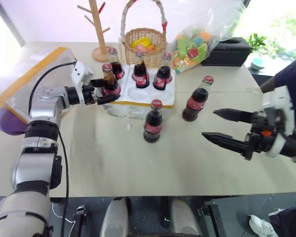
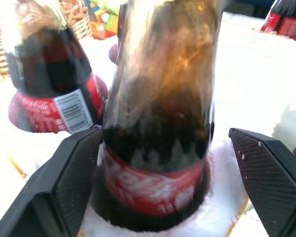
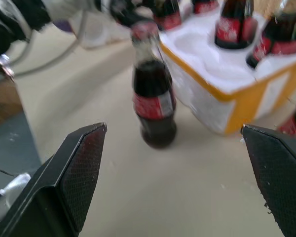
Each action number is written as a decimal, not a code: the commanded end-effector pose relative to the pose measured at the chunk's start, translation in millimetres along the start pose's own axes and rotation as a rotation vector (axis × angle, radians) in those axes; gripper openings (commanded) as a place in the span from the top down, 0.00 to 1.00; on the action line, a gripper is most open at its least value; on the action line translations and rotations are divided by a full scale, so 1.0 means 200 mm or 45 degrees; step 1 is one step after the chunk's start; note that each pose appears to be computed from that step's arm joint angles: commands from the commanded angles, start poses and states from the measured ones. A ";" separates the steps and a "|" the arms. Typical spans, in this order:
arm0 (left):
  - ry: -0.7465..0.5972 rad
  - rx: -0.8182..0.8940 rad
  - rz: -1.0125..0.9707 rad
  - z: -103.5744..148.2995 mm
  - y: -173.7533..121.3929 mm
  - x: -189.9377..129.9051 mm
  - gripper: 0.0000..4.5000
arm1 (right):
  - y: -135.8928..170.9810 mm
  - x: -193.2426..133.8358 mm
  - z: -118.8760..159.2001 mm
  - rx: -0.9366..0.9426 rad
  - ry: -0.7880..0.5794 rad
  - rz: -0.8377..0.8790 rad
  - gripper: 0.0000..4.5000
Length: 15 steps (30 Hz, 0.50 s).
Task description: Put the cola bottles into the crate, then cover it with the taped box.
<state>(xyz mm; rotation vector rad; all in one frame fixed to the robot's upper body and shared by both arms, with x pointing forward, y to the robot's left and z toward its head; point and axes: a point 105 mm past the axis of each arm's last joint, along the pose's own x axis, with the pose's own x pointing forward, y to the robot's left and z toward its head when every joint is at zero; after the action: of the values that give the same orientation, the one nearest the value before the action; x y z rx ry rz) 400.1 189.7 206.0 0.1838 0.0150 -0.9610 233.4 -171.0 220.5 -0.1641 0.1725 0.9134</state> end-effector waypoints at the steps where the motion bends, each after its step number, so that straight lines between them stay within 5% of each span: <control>1: -0.259 -0.025 0.009 0.29 0.00 -0.16 0.02 | 0.00 0.05 -0.03 -0.045 -0.041 -0.035 0.00; 5: -0.345 -0.153 -0.162 0.42 -0.17 -0.31 0.02 | -0.03 0.12 -0.10 -0.028 -0.072 -0.088 0.00; 9: -0.014 -0.109 -0.450 0.21 -0.56 -0.34 0.02 | -0.04 0.27 -0.15 0.031 -0.127 -0.083 0.00; 15: 0.080 -0.067 -0.407 0.10 -0.61 -0.30 0.02 | 0.03 0.48 -0.17 0.031 -0.164 0.072 0.00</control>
<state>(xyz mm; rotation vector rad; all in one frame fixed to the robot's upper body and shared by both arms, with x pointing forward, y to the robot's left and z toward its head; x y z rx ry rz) 265.8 168.7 207.7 0.1060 0.1586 -1.2795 282.1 -110.2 161.0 -0.0536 0.1094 0.9387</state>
